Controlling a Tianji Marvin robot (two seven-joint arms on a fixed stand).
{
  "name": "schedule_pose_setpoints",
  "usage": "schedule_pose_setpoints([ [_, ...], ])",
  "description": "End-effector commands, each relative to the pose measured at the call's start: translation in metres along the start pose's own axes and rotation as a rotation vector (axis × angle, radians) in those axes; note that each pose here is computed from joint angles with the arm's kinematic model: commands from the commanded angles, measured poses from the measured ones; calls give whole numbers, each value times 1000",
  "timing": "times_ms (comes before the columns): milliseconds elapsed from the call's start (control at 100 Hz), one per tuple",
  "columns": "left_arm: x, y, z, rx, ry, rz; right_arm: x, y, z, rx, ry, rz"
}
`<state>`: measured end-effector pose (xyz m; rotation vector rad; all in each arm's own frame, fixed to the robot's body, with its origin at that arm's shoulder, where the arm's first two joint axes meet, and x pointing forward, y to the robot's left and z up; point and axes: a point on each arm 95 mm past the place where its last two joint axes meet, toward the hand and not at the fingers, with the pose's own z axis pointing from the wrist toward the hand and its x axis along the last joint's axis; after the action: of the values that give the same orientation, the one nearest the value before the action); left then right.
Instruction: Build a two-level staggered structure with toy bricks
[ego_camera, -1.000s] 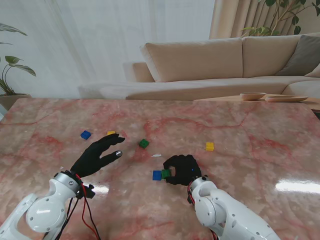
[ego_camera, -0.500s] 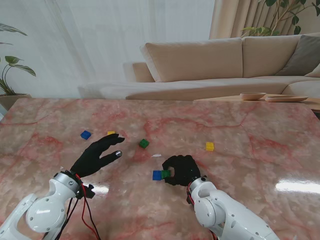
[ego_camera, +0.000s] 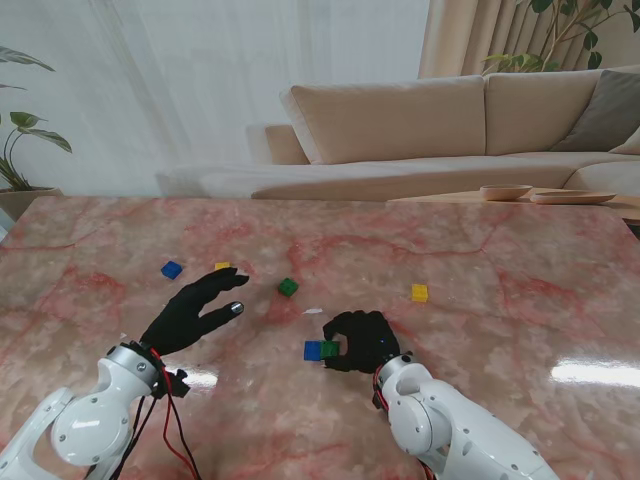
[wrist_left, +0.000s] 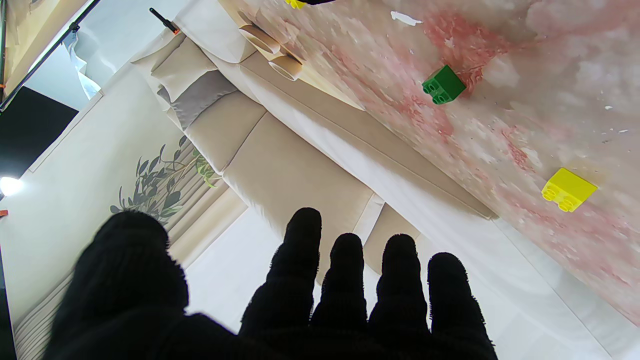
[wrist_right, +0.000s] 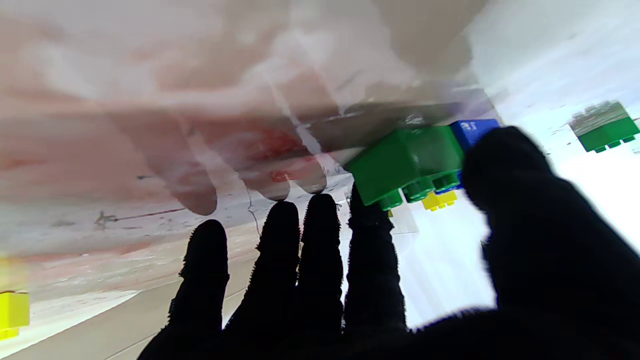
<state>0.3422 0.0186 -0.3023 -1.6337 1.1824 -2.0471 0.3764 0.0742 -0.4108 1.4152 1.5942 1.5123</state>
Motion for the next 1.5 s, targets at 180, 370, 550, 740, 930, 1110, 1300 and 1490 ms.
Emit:
schedule_pose_setpoints([
  [180,0,2,-2,-3,-5,-2,-3,-13,-10,65,6,8],
  [370,0,2,-2,-4,-5,-1,2,-2,-17,14,13,15],
  [550,2,0,0,-3,0,2,6,18,-28,-58,27,33],
  [740,5,-1,4,-10,10,9,4,41,-43,-119,52,53],
  [930,7,-1,9,-16,17,9,-2,66,-59,-165,89,85],
  [1110,8,2,16,-23,27,1,-8,83,-73,-215,124,153],
  [1300,7,3,25,-41,36,-7,-16,87,-86,-248,126,216],
  [1490,4,-1,45,-83,42,7,-23,82,-91,-245,94,238],
])
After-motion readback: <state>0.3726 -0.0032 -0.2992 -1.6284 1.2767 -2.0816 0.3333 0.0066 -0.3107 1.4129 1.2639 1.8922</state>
